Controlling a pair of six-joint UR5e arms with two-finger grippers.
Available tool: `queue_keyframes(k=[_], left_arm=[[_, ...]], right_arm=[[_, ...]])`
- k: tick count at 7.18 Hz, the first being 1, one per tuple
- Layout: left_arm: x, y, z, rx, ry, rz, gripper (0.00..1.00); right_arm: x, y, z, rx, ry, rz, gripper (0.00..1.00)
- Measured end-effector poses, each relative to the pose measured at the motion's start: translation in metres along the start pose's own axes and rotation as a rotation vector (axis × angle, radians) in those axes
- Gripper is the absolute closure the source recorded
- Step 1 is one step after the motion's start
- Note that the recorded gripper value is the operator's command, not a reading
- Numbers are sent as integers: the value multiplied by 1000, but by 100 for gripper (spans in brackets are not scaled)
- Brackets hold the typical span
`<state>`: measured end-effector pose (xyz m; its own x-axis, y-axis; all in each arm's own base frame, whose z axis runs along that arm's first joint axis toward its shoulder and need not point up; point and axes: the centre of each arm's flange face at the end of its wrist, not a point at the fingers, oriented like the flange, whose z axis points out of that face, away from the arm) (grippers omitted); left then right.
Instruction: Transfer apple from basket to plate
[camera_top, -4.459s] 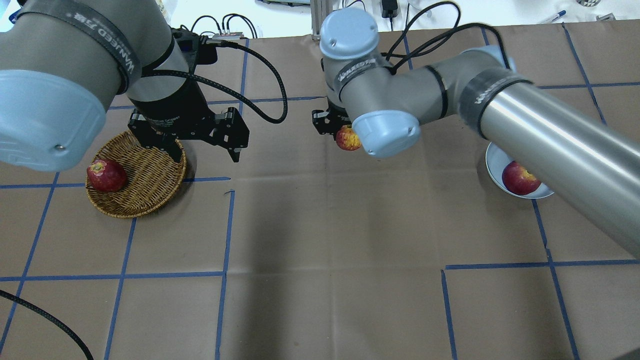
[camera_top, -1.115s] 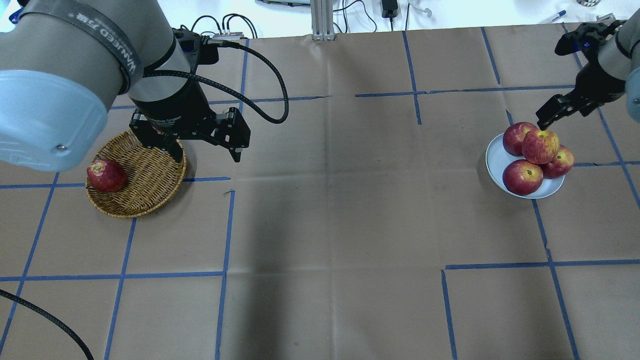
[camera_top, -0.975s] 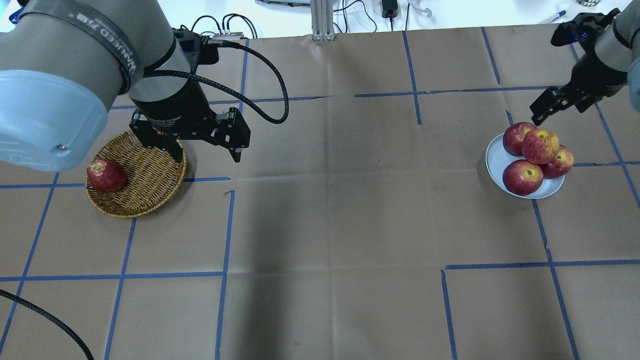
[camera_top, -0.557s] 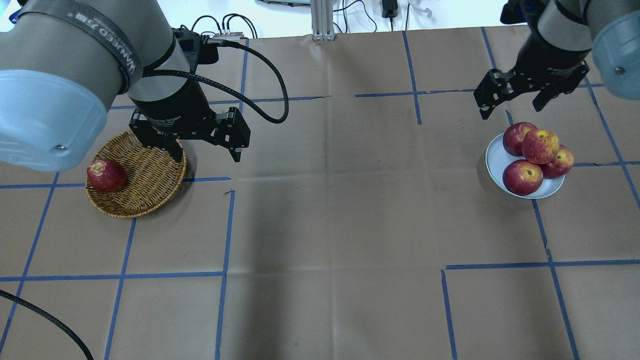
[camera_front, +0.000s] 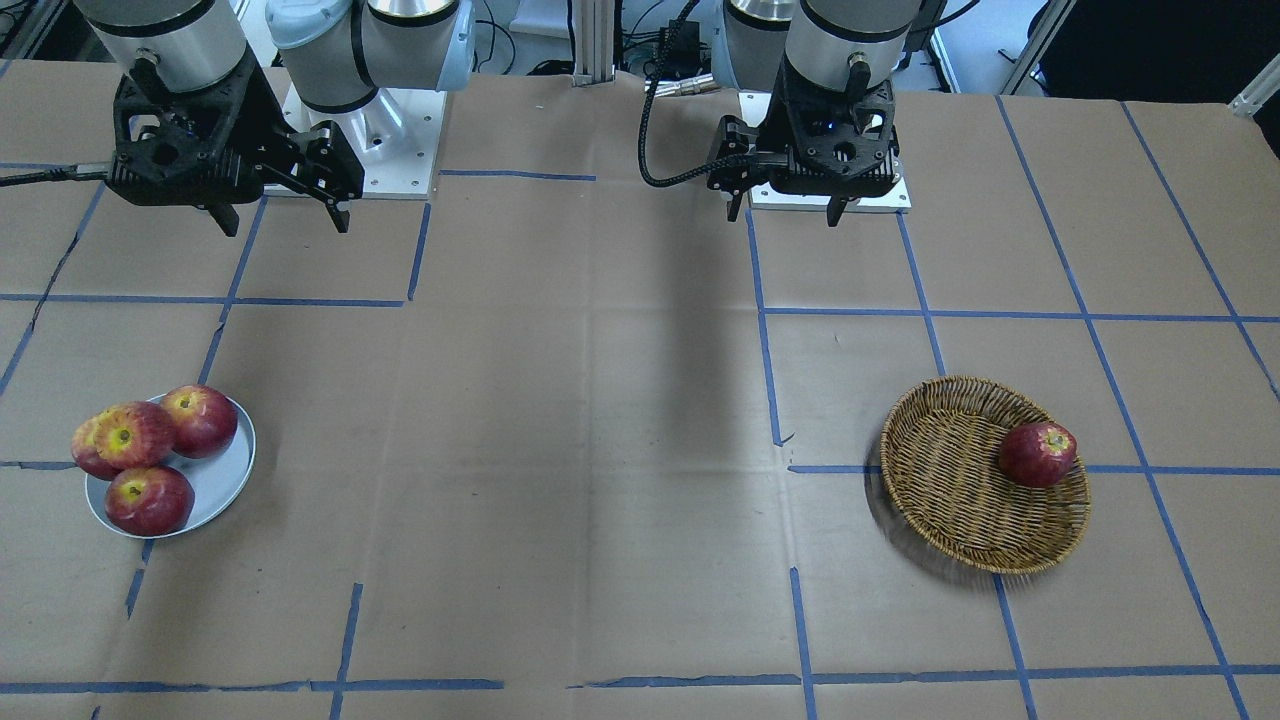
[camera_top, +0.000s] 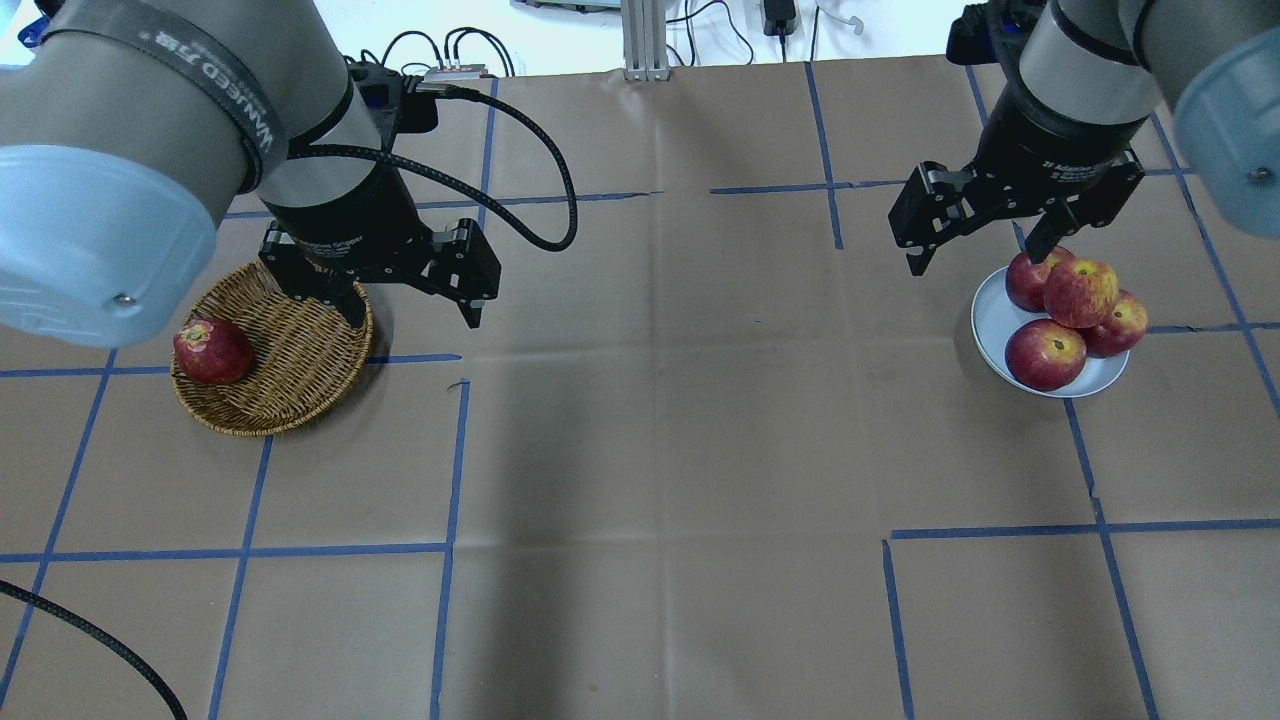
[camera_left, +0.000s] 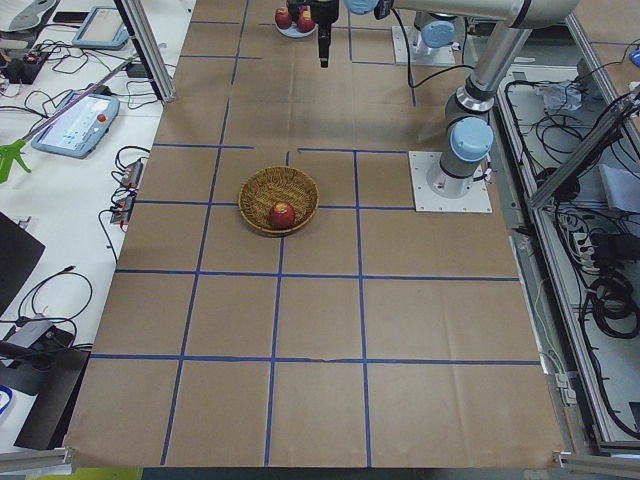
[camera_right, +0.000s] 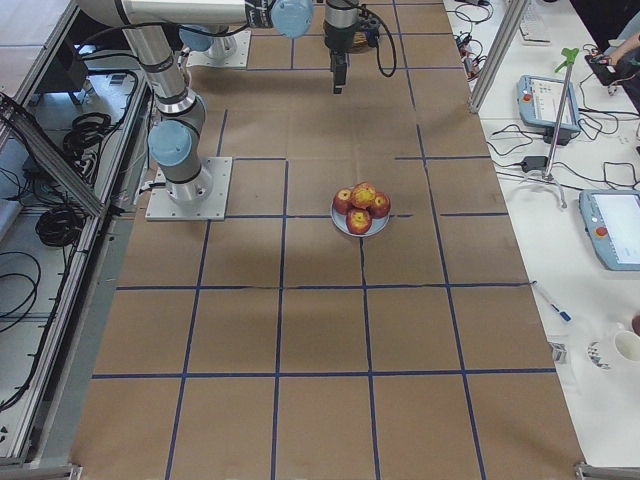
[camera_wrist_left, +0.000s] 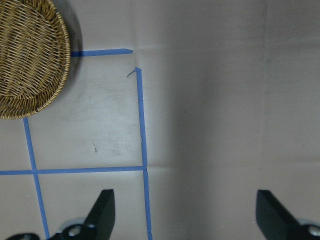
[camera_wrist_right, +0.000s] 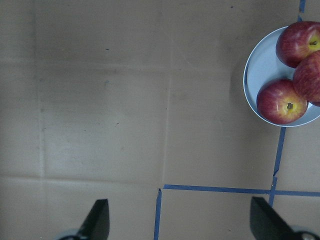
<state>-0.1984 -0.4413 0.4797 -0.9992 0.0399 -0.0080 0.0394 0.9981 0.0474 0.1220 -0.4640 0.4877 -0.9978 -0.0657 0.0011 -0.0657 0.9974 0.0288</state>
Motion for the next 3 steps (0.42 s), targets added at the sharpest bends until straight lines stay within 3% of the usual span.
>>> queue_keyframes(k=[3], left_arm=[[-1, 0, 0, 0, 0, 0, 1]], right_arm=[[-1, 3, 4, -8, -4, 0, 0]])
